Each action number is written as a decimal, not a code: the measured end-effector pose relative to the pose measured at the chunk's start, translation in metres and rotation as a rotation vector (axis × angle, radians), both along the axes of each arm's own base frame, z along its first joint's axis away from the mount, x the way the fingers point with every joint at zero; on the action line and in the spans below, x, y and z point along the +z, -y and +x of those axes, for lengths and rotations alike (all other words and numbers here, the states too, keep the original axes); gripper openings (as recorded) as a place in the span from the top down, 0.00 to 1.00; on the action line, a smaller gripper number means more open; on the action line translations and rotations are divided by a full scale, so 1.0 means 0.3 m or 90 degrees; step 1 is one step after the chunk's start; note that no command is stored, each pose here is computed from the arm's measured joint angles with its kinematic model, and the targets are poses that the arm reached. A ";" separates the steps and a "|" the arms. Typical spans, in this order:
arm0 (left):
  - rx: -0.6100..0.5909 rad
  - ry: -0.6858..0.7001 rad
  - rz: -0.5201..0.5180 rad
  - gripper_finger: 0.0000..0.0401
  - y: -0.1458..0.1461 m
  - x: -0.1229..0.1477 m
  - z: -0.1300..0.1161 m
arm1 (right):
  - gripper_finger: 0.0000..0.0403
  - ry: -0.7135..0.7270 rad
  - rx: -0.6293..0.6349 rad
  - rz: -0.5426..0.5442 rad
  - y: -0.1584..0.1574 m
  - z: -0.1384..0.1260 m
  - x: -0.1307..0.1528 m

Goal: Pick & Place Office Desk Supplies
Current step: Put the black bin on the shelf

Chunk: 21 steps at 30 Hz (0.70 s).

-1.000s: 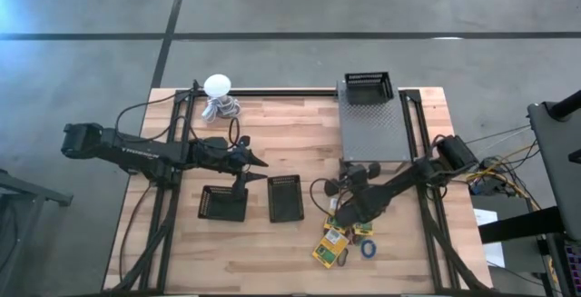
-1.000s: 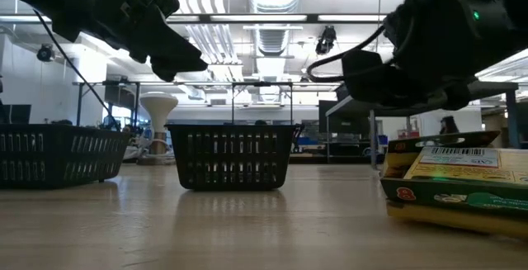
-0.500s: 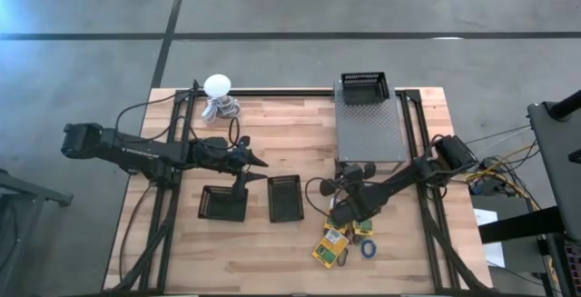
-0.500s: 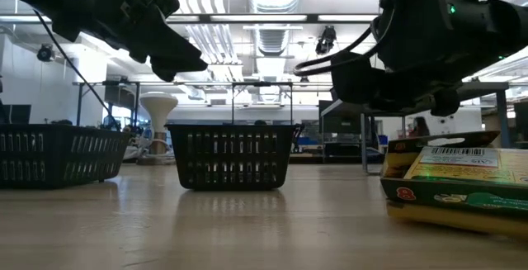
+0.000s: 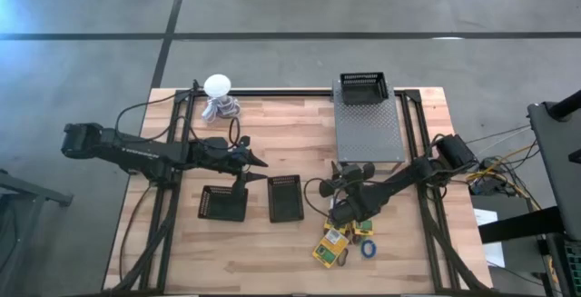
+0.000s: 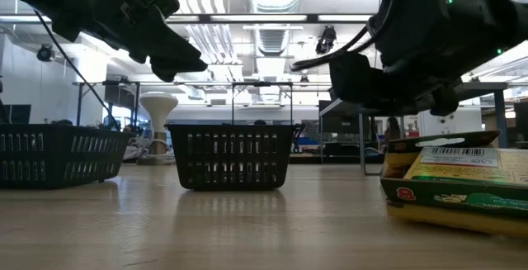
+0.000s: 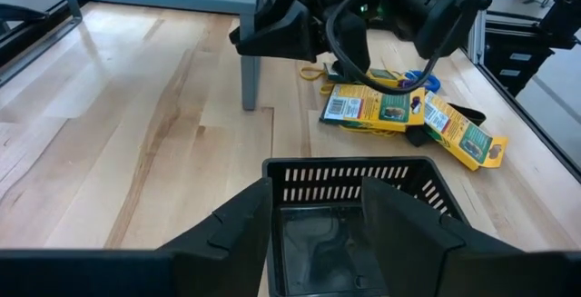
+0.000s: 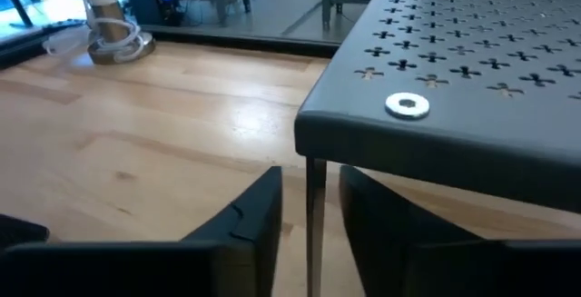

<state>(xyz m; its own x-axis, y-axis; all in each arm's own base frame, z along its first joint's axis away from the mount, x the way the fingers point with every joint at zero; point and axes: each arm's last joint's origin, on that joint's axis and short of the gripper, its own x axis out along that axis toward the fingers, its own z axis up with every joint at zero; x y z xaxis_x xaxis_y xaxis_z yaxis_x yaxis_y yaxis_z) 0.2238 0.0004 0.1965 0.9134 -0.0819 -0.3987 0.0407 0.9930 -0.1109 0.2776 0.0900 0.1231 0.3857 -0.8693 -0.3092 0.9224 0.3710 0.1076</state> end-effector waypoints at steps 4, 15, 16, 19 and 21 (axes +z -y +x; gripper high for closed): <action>0.000 0.000 0.000 0.56 0.000 0.000 0.000 | 0.59 -0.054 0.024 0.053 -0.001 -0.008 0.034; -0.003 -0.001 0.000 0.56 0.004 0.000 0.000 | 0.47 -0.220 0.225 0.225 -0.008 -0.072 0.223; -0.004 -0.001 0.000 0.56 0.005 0.000 0.000 | 0.47 -0.229 0.251 0.250 -0.009 -0.080 0.240; -0.007 -0.001 0.000 0.56 0.008 0.000 0.000 | 0.48 -0.253 0.340 0.334 -0.018 -0.098 0.278; -0.010 0.000 0.000 0.56 0.012 0.000 0.000 | 0.48 -0.268 0.419 0.385 -0.032 -0.099 0.293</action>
<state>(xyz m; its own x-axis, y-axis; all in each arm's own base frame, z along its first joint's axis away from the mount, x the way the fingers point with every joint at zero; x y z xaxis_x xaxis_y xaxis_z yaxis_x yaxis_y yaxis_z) 0.2238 -0.0033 0.1965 0.9117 -0.0964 -0.3994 0.0564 0.9923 -0.1107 0.2479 0.0996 0.2112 0.4921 -0.1705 -0.8537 0.5581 0.8144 0.1591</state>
